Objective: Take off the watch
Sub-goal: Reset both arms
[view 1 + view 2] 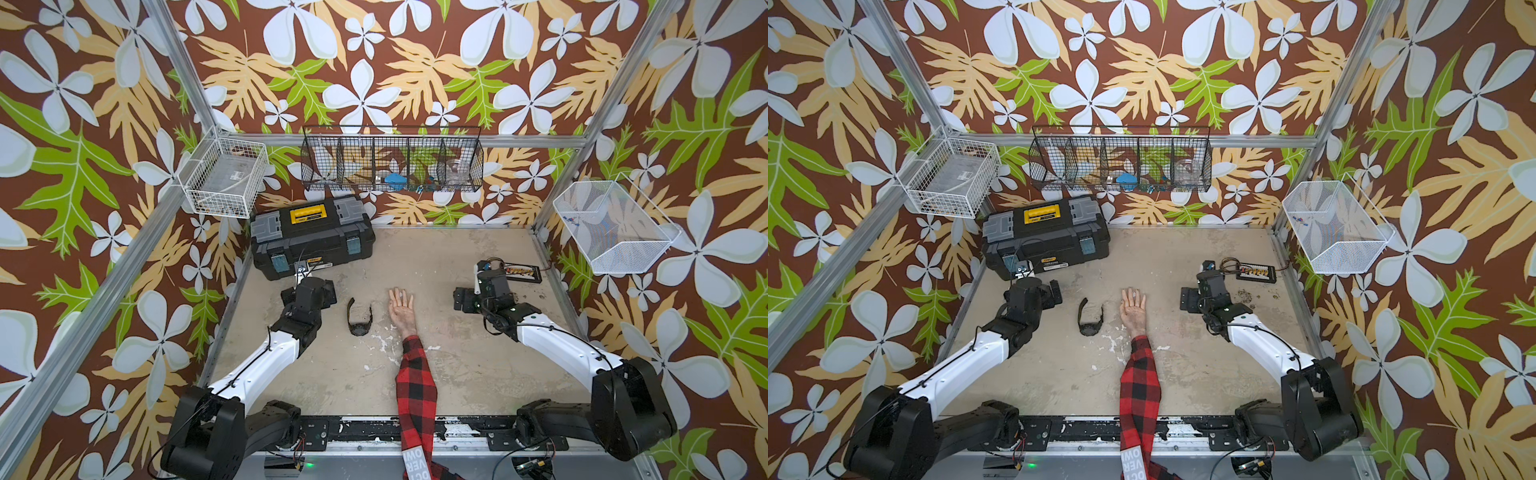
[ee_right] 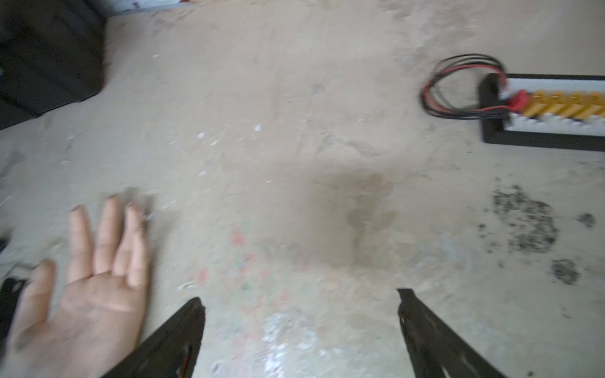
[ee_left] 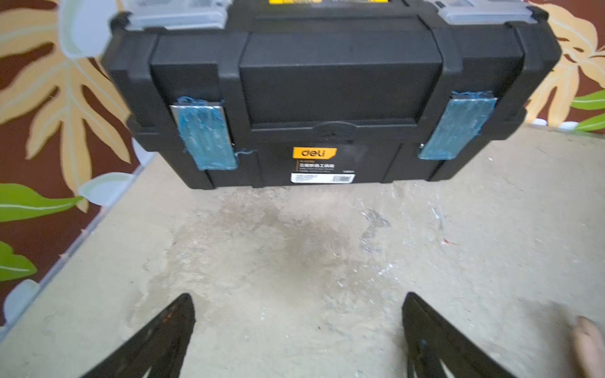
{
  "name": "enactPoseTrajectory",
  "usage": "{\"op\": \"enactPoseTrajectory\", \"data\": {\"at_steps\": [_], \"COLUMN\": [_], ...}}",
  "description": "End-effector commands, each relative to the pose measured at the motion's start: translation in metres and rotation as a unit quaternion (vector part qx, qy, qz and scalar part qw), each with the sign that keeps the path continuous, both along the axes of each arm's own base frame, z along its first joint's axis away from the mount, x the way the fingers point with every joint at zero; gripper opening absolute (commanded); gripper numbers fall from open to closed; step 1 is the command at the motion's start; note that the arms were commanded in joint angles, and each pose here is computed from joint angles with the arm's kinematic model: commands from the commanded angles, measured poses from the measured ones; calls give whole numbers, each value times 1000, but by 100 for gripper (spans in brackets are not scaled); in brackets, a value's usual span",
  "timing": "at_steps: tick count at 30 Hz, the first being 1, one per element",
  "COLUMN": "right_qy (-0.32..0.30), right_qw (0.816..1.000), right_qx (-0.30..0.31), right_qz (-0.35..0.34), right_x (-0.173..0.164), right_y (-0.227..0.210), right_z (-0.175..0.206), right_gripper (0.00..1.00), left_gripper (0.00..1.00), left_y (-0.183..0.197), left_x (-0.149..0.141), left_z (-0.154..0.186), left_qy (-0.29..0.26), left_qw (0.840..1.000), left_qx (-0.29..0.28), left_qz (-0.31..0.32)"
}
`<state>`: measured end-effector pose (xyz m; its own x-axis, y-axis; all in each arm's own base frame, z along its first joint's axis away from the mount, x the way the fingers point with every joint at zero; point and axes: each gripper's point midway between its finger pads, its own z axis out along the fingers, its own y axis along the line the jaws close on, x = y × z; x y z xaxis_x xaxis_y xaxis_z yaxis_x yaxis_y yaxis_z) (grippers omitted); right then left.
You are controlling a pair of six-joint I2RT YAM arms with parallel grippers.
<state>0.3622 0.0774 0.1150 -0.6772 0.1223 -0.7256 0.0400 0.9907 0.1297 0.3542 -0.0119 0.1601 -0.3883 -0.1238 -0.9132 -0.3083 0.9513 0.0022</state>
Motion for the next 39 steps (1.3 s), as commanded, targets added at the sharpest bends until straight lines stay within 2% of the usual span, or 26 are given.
{"op": "enactPoseTrajectory", "data": {"at_steps": [1, 5, 8, 14, 17, 18, 20, 24, 25, 26, 28, 30, 32, 35, 39], "right_qy": [-64, -128, -136, -197, -226, -232, -256, -263, -268, -269, -272, -276, -282, -288, -286], "right_qw": [998, 989, 979, 954, 952, 952, 950, 951, 951, 952, 952, 951, 951, 950, 950], "right_qx": [3, -66, -126, -186, -179, -169, -152, -142, -138, -135, -130, -127, -121, -118, -119], "right_qz": [-22, -47, -82, -129, -108, -103, -91, -79, -68, -61, -57, -52, -43, -31, -30], "right_x": [16, 24, 30, 20, 20, 19, 15, 13, 12, 13, 12, 10, 8, 5, 6], "right_y": [-27, -56, -77, -103, -101, -100, -97, -94, -92, -90, -90, -89, -87, -83, -83], "right_z": [10, 13, 14, 14, 14, 13, 13, 12, 12, 12, 12, 11, 11, 10, 8], "right_gripper": [94, 95, 98, 100, 100, 100, 100, 100, 100, 100, 100, 100, 100, 100, 100], "left_gripper": [100, 100, 100, 100, 100, 100, 100, 100, 100, 100, 100, 100, 100, 100, 100], "left_y": [22, 32, 34, 47, 60, 56, 50, 33, 36, 34, 35, 37, 37, 33, 33], "left_x": [1, -5, -4, 2, 2, 3, 2, -5, -9, -10, -12, -6, -7, -3, -4], "left_z": [41, 29, 17, -12, -21, -24, -21, -25, -20, -26, -19, -27, -22, -26, -25], "left_qy": [-122, -137, -140, -141, -156, -145, -158, -175, -194, -177, -197, -171, -186, -170, -176], "left_qw": [990, 985, 983, 986, 986, 988, 987, 984, 981, 984, 980, 985, 982, 985, 984], "left_qx": [39, 72, 88, 40, 4, -2, -1, 1, 8, -2, -3, -6, -3, -3, -3], "left_qz": [52, 73, 77, 74, 64, 52, 31, -28, -24, -30, -31, -22, -22, -33, -33]}}
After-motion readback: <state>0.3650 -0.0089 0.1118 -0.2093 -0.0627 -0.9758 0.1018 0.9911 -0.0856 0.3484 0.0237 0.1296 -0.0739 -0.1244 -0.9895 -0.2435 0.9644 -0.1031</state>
